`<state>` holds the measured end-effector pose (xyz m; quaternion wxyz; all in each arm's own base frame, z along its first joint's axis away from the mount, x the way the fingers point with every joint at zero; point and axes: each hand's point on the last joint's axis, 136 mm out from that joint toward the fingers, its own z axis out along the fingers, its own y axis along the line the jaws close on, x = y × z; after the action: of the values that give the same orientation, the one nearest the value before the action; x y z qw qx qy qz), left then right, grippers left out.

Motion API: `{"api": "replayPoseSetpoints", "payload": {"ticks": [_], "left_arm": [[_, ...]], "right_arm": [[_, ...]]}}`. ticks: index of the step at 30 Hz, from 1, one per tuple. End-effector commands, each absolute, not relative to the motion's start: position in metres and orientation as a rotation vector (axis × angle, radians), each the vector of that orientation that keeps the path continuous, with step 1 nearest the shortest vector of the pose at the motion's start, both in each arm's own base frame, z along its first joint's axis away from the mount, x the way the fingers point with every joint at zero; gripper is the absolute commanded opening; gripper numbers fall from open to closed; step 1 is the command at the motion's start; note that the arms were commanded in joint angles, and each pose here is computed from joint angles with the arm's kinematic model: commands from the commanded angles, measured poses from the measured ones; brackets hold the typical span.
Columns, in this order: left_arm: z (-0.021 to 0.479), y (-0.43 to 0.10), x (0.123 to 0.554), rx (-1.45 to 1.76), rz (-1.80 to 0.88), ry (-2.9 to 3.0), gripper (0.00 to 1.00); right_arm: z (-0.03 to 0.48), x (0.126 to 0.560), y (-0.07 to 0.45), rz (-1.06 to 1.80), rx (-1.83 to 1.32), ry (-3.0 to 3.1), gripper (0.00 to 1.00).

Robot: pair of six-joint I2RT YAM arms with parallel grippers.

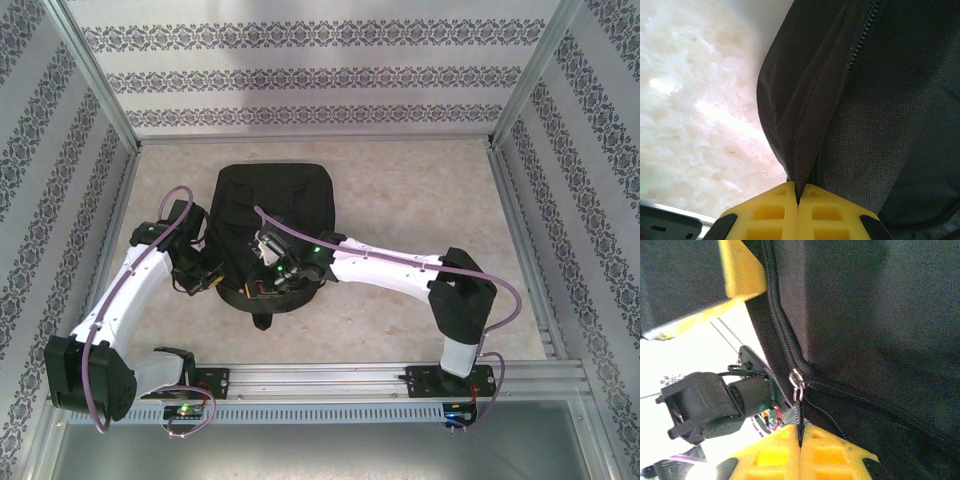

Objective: Pack books, pencil case, and school supplies into a backpack

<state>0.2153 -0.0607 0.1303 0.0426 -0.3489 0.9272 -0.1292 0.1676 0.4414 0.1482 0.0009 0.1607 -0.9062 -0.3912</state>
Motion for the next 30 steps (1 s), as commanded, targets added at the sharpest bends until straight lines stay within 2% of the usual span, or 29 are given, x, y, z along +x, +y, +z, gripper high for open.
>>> {"api": "replayPoseSetpoints", "payload": {"ticks": [1,9,17,21,24,29,30], "left_arm": [[0.142,-0.036,0.222,-1.031,-0.225,2.759,0.00],[0.145,-0.035,0.222,-1.023,-0.229,2.744,0.00],[0.156,-0.024,0.225,-1.002,-0.157,2.696,0.00],[0.180,-0.012,0.243,-1.031,-0.143,2.578,0.00],[0.196,-0.002,0.258,-1.065,-0.108,2.499,0.11],[0.219,0.010,0.265,-1.094,-0.042,2.449,0.39],[0.224,0.014,0.262,-1.102,-0.023,2.435,0.47]], "right_arm": [[0.150,0.153,0.400,-1.115,0.517,-2.848,0.00],[0.150,0.163,0.363,-1.094,0.455,-2.895,0.00],[0.152,0.171,0.340,-0.969,0.578,-2.958,0.00],[0.159,0.165,0.357,-1.085,0.543,-2.861,0.00],[0.180,0.165,0.395,-1.267,0.484,-2.802,0.00],[0.197,0.184,0.470,-1.481,0.323,-2.700,0.00],[0.199,0.189,0.483,-1.507,0.285,-2.685,0.00]]}}
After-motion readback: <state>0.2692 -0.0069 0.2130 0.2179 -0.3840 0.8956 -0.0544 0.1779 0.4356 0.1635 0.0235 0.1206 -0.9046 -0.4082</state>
